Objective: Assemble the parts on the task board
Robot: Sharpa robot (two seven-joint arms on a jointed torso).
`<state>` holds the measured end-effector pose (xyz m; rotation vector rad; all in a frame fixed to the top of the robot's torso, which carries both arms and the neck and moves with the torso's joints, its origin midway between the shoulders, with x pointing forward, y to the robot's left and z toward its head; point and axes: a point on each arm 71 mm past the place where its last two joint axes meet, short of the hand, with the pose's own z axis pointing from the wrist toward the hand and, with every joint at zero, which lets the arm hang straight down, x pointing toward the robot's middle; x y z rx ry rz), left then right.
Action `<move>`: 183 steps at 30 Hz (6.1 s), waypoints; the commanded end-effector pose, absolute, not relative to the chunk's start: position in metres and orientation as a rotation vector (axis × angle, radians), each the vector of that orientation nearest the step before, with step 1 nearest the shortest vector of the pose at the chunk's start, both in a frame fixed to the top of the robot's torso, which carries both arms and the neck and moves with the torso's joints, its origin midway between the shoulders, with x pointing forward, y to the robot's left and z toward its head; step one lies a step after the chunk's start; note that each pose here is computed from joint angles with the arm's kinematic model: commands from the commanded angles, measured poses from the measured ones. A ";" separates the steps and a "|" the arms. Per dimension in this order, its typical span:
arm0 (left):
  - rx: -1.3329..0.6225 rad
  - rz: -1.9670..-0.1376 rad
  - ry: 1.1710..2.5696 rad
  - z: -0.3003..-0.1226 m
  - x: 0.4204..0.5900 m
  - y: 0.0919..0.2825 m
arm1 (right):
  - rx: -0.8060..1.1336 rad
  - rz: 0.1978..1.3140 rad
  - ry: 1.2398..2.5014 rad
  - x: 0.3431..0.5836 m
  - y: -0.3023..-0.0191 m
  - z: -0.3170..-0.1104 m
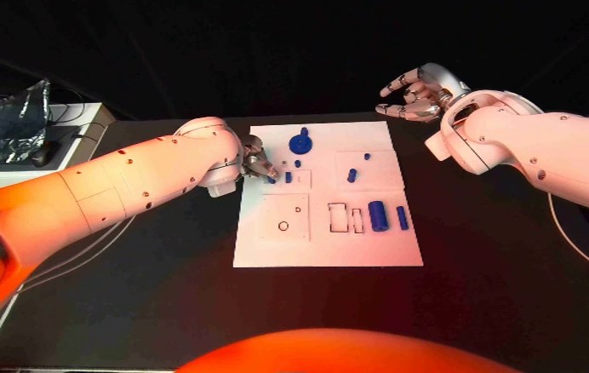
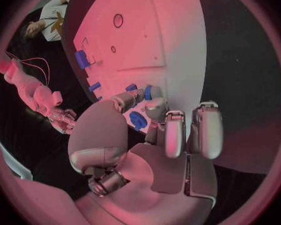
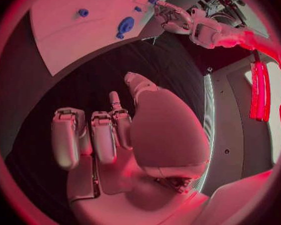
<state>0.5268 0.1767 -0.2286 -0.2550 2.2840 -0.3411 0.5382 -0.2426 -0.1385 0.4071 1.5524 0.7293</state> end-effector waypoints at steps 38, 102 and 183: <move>-0.275 -0.368 2.299 -0.228 0.516 0.183 | 0.388 0.732 1.558 0.538 -0.244 -0.139; 0.349 -0.654 1.754 -0.214 0.542 0.128 | 0.384 0.767 1.522 0.539 -0.239 -0.138; 0.374 -0.582 1.846 -0.229 0.552 0.121 | 0.375 0.771 1.528 0.537 -0.236 -0.138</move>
